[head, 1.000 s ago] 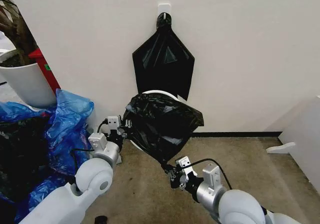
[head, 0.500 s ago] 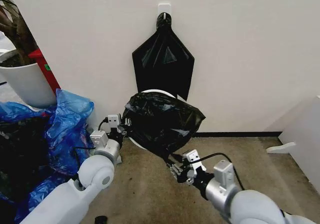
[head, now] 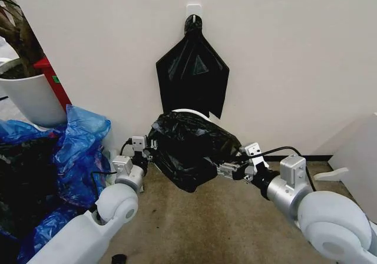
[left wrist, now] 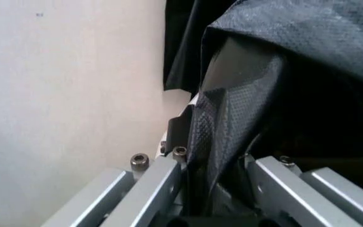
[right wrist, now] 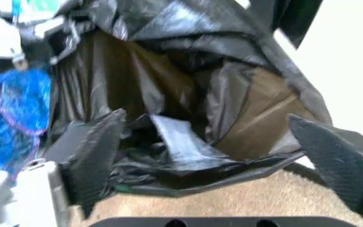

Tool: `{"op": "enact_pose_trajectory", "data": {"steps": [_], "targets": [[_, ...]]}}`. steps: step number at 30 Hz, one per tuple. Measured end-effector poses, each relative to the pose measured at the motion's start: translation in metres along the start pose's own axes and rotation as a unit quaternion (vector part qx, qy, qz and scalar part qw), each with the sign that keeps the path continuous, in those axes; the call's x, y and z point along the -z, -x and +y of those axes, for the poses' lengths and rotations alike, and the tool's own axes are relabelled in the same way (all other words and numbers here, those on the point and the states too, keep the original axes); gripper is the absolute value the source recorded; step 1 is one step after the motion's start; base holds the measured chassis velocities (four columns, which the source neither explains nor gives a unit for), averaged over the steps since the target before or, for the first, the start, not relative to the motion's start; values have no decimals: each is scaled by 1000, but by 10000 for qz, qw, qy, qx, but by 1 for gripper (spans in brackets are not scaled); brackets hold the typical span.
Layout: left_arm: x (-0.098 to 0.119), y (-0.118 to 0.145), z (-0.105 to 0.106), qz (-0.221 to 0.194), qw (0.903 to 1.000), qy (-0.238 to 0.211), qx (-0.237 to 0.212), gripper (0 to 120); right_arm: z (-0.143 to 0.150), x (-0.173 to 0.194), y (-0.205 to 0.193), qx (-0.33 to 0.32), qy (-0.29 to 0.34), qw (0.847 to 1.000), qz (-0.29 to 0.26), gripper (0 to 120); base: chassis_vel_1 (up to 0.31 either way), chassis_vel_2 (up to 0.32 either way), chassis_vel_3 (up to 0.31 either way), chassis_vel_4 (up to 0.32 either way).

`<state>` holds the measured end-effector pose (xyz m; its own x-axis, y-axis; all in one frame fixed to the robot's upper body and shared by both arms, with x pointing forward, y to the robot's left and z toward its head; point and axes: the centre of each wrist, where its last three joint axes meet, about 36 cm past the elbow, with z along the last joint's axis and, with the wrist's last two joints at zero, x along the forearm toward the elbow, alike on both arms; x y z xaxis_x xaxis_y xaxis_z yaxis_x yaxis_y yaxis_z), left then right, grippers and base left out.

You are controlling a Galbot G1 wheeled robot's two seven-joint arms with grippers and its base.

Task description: Place the garbage bag over the trash bin.

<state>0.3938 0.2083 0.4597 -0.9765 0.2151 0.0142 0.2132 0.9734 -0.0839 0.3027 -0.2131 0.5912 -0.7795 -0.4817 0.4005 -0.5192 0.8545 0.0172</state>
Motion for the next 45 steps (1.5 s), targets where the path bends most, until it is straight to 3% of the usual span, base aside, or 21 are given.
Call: {"op": "enact_pose_trajectory", "data": {"steps": [9,14,18,23,25,37,39,41,45], "targets": [[1,-6,-2,-108,9996,202,-150,1,12,-10,5,165,-120,9995,231,100,0,0,0,0],[2,-9,-6,-113,9995,195,-230,1,14,-11,7,137,-191,9995,208,95,0,0,0,0],[3,-10,-8,-118,9993,204,-291,1,14,-15,10,74,-222,9994,237,85,0,0,0,0],[4,-13,-7,-128,9991,228,-324,1,14,-18,12,64,-228,9993,280,63,0,0,0,0],[4,-13,-8,-135,9991,229,-328,1,13,-19,13,60,-223,9993,289,62,0,0,0,0],[10,-11,-6,-215,9988,235,-366,1,14,-28,21,100,-109,9991,394,11,0,0,0,0],[10,-11,-6,-217,9988,236,-366,1,13,-28,21,100,-108,9991,395,11,0,0,0,0],[12,-10,-5,-235,9988,236,-361,1,13,-29,20,77,-108,9991,415,0,0,0,0,0],[11,-9,-5,-233,9989,215,-336,1,14,-30,18,98,-73,9992,381,0,0,0,0,0]]}}
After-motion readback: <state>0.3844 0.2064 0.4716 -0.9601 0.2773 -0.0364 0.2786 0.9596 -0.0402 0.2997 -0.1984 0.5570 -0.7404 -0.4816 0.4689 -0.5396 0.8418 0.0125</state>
